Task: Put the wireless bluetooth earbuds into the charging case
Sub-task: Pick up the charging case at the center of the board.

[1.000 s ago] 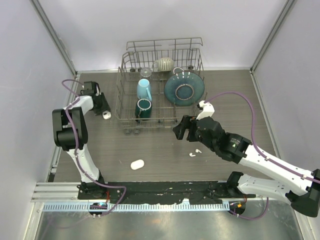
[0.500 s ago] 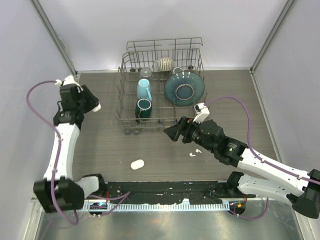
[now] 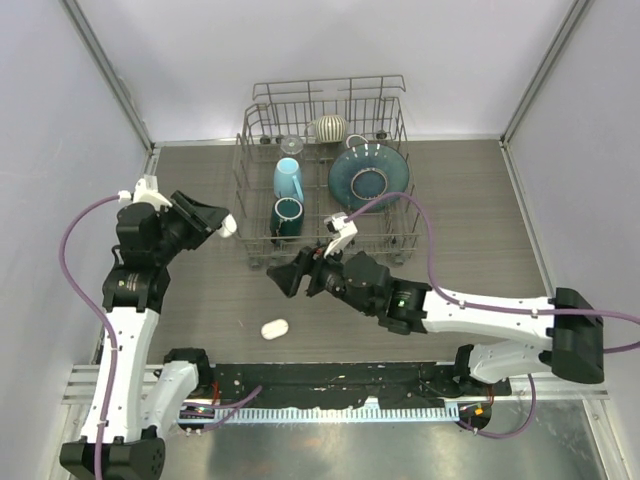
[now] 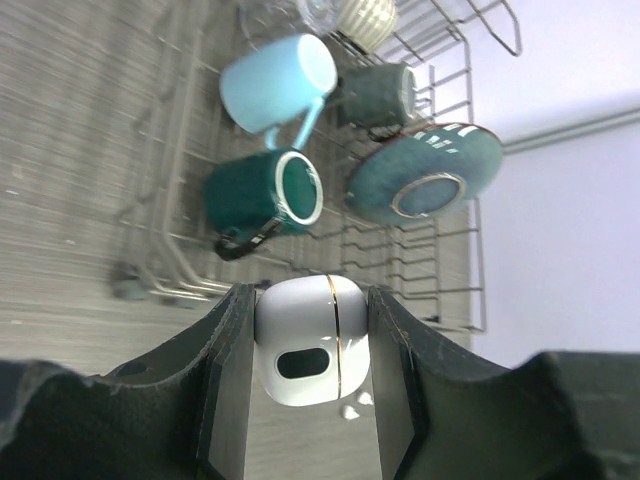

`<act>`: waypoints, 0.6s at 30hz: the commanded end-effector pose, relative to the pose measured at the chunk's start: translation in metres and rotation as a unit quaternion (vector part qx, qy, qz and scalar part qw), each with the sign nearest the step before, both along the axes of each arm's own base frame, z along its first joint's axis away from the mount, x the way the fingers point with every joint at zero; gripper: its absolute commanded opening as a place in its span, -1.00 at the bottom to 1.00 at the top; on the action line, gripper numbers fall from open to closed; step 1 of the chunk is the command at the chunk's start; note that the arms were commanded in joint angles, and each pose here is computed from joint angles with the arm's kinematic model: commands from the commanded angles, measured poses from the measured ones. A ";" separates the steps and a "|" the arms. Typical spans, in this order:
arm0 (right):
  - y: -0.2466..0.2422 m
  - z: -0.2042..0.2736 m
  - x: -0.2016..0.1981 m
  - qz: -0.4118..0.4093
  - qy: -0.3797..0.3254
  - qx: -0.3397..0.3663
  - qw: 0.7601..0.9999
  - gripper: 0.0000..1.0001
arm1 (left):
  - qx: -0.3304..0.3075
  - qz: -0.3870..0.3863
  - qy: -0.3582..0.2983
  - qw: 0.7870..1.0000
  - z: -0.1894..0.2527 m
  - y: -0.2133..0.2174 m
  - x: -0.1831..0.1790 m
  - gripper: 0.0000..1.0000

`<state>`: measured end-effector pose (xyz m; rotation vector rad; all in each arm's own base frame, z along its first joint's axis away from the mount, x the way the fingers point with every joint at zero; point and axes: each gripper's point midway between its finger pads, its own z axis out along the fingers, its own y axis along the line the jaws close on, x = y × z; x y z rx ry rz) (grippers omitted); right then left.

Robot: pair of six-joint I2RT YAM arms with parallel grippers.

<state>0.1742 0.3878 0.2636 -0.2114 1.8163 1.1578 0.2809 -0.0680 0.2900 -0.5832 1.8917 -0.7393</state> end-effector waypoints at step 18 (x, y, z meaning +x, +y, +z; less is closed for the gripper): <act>0.064 0.072 0.061 -0.081 -0.135 0.029 0.987 0.56 | -0.092 -0.080 -0.042 0.992 0.034 -0.054 -0.008 -0.84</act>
